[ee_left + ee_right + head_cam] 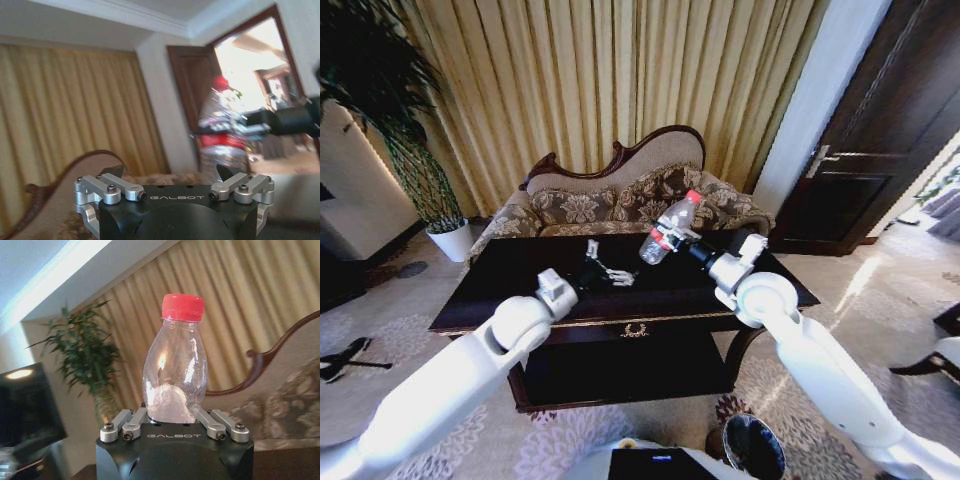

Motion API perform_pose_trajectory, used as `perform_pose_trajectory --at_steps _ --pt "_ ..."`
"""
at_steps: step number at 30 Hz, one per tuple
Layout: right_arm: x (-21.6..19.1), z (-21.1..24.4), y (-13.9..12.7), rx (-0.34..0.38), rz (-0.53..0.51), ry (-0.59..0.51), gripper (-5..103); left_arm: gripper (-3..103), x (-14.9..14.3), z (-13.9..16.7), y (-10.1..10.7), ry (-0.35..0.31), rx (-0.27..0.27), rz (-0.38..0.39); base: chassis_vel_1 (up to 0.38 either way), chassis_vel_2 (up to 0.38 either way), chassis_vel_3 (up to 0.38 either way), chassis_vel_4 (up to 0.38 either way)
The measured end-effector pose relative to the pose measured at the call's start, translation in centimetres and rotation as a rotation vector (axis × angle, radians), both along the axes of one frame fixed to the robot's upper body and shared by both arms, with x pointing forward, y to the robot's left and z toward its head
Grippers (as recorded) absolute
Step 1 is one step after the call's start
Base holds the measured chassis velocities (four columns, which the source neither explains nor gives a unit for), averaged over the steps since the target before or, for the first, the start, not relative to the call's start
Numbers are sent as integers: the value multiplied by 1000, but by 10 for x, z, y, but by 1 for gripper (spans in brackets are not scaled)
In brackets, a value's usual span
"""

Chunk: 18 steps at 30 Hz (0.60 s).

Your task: Move to the front of the table and place the trash on the table into the trash bin.

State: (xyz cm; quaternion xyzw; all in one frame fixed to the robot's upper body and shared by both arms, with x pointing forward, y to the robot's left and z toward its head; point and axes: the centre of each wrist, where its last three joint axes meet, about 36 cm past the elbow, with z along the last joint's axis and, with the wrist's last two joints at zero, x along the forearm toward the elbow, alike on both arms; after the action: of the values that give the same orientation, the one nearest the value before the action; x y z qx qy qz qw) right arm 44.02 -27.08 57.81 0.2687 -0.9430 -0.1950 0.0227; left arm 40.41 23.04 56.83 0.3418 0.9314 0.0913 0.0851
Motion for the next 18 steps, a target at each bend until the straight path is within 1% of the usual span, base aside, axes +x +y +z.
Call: perform_pose_trajectory --at_steps 2,3,4,6,7,8,10,11,12,13,14,15,16,17,18 --pt "0 -5 -10 -22 -61 -24 26 100 -4 7 7 -17 -32 72 0 0 0 0" --pt "0 -5 -10 -22 -61 -24 26 100 -4 7 7 -17 -32 72 0 0 0 0" --pt "0 -7 -12 -30 -75 -29 26 100 -5 8 10 -22 -38 98 0 0 0 0" --pt "-3 -12 -17 -65 -116 -50 26 100 -5 12 21 -35 -49 208 0 0 0 0" --pt "-4 -16 -18 -90 -143 -67 26 100 -5 13 27 -38 -43 267 0 0 0 0" --pt "-4 -16 -18 -90 -143 -67 26 100 -5 13 27 -38 -43 267 0 0 0 0" --pt "-2 -26 -20 -151 -207 -98 26 100 -2 15 43 -32 -33 416 0 0 0 0" --pt "-2 -29 -20 -162 -223 -105 26 100 -1 16 48 -31 -34 462 0 0 0 0" --pt "-2 -29 -20 -162 -223 -105 26 100 -1 16 48 -31 -34 462 0 0 0 0" --pt "-1 -34 -20 -182 -259 -118 26 100 2 17 61 -25 -38 551 0 0 0 0" --pt "-1 -37 -21 -192 -279 -123 26 100 3 17 69 -23 -44 599 0 0 0 0" --pt "-1 -41 -23 -202 -315 -130 26 100 5 16 84 -15 -51 673 0 0 0 0" --pt "-1 -41 -23 -202 -315 -130 26 100 5 16 84 -15 -51 673 0 0 0 0" --pt "-1 -45 -27 -215 -351 -133 26 100 5 16 101 -2 -58 745 0 0 0 0" --pt "-1 -48 -28 -224 -367 -134 26 100 4 15 109 5 -64 777 0 0 0 0"
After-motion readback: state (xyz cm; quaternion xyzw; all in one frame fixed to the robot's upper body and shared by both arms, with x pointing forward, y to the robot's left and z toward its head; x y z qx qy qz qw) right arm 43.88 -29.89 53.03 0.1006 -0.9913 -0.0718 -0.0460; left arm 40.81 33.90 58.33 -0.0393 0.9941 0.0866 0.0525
